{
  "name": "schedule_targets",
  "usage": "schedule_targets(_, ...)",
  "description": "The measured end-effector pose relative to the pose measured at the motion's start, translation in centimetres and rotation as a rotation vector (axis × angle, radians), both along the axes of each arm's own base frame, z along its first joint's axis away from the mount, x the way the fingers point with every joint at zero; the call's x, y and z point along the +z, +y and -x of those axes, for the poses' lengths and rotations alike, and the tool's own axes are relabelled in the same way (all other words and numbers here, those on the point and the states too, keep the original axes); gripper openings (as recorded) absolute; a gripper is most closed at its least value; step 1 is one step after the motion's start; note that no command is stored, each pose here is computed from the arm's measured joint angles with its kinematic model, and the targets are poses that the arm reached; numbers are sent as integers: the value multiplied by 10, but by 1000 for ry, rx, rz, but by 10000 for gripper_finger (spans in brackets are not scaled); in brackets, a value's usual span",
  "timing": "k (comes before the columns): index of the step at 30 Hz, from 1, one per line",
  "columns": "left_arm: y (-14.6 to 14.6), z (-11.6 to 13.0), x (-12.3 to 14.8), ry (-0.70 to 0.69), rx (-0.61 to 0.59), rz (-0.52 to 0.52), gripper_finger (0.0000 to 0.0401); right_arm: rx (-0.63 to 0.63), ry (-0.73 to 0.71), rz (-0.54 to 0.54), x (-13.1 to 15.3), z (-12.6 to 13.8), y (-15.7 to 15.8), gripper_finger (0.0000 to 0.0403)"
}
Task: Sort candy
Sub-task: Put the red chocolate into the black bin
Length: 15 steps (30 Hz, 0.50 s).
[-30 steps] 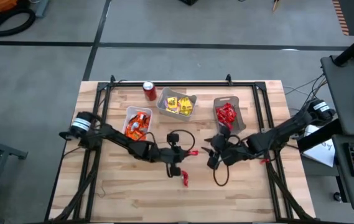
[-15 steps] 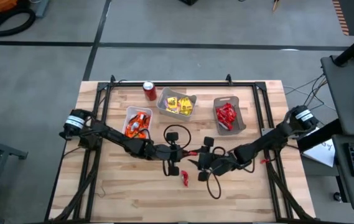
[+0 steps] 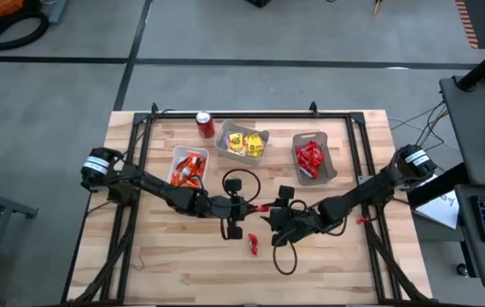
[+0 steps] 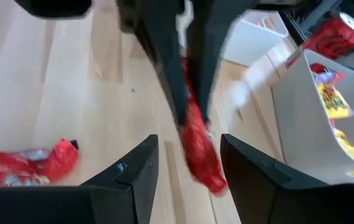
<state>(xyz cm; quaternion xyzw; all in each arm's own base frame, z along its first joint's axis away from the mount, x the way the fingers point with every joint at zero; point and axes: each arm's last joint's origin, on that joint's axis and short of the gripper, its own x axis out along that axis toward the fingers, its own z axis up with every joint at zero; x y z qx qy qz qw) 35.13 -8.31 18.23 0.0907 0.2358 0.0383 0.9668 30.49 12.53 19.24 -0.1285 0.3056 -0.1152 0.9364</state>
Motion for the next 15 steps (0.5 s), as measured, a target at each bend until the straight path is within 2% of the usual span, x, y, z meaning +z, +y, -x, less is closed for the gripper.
schedule_targets(6,0,0,0,-1,-3,-5,12,-1,12,17,-2,-1,-4,132)
schedule_targets(13,0,0,-1,1,-1,-5,13,16,28,-14,-2,-4,-9,27)
schedule_targets(15,0,0,0,-3,3,2,16,12,30,-11,-2,-4,-10,20)
